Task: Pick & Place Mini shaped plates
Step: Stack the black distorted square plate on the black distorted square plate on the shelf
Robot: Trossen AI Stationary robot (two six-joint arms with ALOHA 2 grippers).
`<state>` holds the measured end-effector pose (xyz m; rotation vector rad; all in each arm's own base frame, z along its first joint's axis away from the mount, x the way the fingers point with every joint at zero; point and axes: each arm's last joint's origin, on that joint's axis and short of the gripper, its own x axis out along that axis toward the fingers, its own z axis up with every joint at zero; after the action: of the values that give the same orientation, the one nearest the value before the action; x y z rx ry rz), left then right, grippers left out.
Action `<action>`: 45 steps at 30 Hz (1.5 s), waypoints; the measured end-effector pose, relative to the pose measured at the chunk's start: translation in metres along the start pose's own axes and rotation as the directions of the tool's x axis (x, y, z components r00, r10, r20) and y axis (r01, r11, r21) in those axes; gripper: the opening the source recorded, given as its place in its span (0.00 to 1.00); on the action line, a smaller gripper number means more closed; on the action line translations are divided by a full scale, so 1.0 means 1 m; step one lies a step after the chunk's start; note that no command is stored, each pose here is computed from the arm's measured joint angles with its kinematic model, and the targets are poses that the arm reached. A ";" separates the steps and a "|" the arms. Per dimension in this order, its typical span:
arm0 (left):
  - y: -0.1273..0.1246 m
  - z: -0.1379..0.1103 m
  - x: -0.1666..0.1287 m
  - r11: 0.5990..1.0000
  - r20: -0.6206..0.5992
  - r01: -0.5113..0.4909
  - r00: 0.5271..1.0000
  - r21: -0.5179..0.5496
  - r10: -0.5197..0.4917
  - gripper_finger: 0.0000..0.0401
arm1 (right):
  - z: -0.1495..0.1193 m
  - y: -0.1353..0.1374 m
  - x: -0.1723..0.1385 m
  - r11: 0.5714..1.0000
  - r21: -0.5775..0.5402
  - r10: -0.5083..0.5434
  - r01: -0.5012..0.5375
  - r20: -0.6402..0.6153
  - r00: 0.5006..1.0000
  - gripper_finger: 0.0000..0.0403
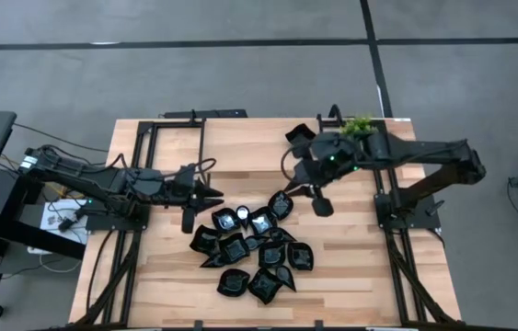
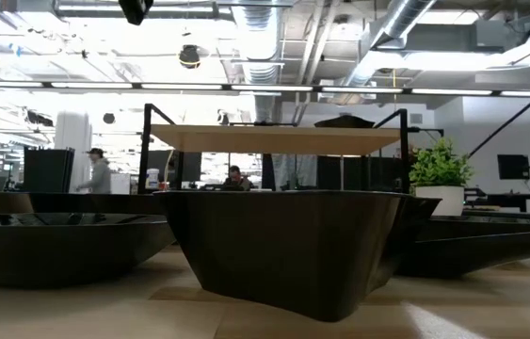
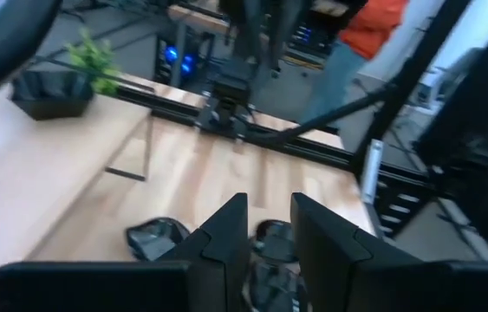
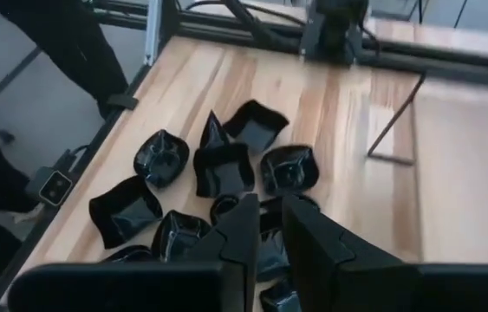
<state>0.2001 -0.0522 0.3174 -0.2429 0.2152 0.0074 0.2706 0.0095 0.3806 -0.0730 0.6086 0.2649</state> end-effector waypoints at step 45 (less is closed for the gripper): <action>-0.013 -0.114 -0.013 0.605 -0.772 -0.705 0.596 -0.370 0.222 0.23 | -0.065 0.000 0.039 0.983 0.184 -0.011 0.006 0.024 1.000 0.12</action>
<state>0.1635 -0.0923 0.2157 -0.9031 1.0274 0.6044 0.2652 0.0092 0.3055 0.1051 0.6052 0.1999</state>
